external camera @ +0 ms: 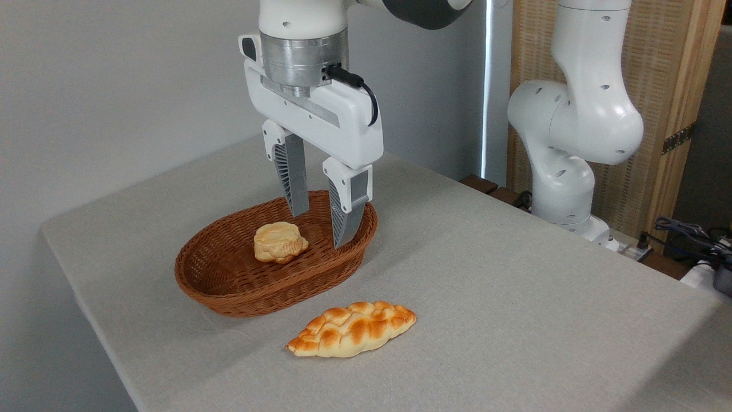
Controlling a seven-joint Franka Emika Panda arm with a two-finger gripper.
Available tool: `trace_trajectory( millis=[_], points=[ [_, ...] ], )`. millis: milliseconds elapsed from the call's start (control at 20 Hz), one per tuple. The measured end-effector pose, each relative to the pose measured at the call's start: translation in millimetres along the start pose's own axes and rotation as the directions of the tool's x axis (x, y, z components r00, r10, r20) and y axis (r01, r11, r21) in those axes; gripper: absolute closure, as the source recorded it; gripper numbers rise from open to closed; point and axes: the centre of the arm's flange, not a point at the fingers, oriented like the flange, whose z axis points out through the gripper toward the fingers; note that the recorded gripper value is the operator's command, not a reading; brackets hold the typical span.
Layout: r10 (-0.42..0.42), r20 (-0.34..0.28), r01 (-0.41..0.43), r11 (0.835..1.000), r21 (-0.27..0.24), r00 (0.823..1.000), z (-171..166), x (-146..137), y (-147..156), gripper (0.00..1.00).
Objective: Put bread into the basket
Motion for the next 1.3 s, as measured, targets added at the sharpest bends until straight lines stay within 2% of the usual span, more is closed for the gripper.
trace_trajectory(
  millis=[350,700,900,1300],
  points=[
    [-0.006,-0.018,0.006,1.000,0.015,1.000,-12,-1,-4,0.00],
    [-0.019,0.006,0.020,1.000,-0.006,1.000,-4,7,5,0.00],
    [-0.017,0.007,0.017,1.000,0.012,1.000,-2,15,8,0.00],
    [-0.033,-0.006,0.034,0.999,0.023,0.999,-10,10,2,0.00]
  ],
)
